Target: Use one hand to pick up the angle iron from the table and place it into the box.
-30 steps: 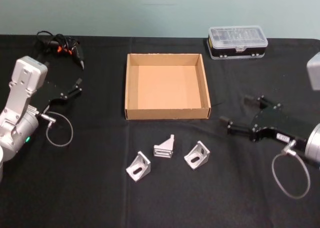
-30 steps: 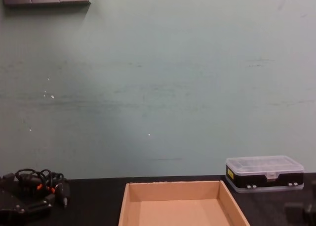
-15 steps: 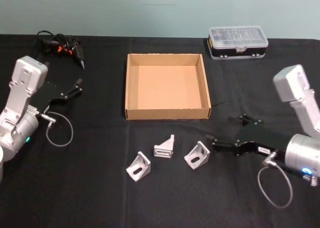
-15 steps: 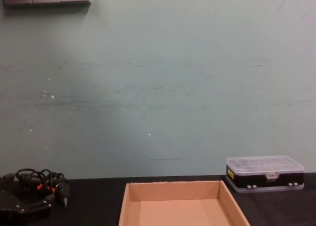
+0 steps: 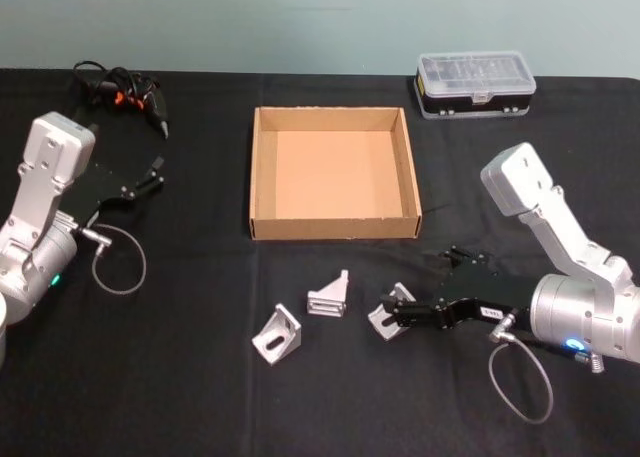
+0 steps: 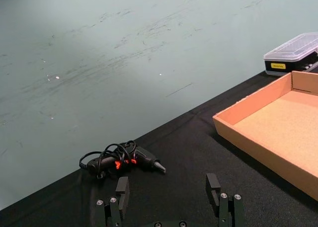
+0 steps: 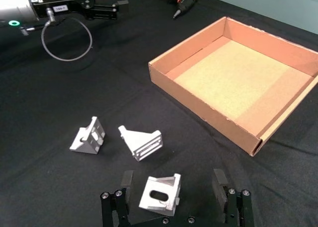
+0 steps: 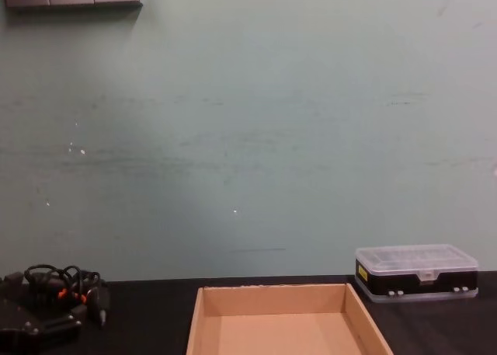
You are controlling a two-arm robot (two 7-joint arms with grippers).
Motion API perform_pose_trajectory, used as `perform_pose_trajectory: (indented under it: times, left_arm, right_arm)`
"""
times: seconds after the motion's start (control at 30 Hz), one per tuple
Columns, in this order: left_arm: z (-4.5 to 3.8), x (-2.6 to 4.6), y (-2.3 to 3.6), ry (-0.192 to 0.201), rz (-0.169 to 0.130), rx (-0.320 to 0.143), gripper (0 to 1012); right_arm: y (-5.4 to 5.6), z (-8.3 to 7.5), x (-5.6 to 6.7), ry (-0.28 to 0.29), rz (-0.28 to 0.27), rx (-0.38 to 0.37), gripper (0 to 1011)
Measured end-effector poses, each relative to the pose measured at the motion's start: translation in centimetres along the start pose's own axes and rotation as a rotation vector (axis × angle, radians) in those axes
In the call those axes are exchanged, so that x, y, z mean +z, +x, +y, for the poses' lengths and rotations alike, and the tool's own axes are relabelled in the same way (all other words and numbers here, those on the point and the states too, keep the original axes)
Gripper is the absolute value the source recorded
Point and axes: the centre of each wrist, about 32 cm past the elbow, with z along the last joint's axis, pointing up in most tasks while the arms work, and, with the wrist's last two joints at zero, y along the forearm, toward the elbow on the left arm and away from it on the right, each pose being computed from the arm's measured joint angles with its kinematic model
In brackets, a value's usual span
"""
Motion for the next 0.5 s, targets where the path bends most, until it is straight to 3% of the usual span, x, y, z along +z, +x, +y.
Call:
perform_pose_trajectory:
  times: [0.5]
  left_arm:
    - [0.0, 0.0, 0.0, 0.0, 0.0, 0.0, 1012]
  right_arm:
    - [0.0, 1.4, 0.6, -0.058, 0.025, -0.019, 1004]
